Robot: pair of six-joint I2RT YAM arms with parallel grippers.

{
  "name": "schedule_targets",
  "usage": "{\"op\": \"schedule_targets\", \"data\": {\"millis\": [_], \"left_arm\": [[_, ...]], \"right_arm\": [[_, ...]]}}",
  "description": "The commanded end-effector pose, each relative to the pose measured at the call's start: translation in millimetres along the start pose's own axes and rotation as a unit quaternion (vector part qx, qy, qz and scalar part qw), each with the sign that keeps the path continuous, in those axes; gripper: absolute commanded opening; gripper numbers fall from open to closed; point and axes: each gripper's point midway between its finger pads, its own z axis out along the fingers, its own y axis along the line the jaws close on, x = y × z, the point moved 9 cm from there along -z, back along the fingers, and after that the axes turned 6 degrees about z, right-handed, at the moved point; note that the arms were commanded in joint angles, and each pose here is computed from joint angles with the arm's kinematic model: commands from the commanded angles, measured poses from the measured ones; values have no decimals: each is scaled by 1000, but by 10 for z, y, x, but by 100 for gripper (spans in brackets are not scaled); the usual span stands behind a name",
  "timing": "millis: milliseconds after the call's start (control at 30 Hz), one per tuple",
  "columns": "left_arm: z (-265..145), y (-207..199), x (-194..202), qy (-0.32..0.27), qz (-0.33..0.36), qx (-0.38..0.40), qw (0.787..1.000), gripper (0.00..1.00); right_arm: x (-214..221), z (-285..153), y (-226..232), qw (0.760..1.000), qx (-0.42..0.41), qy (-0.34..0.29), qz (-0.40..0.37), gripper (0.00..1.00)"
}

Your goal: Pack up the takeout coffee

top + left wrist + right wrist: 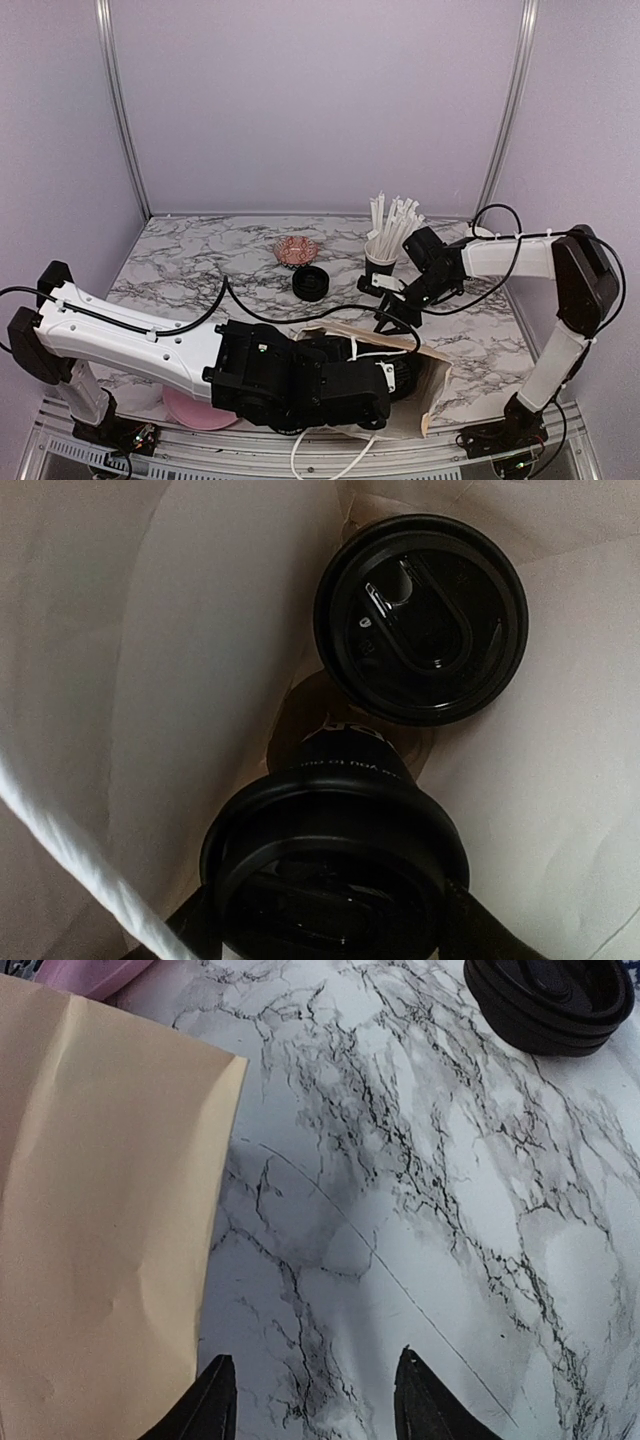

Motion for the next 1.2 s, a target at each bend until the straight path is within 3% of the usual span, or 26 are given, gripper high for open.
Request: {"op": "schedule_targets", "data": {"millis": [0,1167], "left_arm": [[-65,168,-23,-31,-25,-21,999,49],[343,141,144,-20,13,5,1000,48]], "right_arm": [[8,78,-21,1000,-2,-4,3,52],[-80,299,8,998,-65,-19,-9,52]]}}
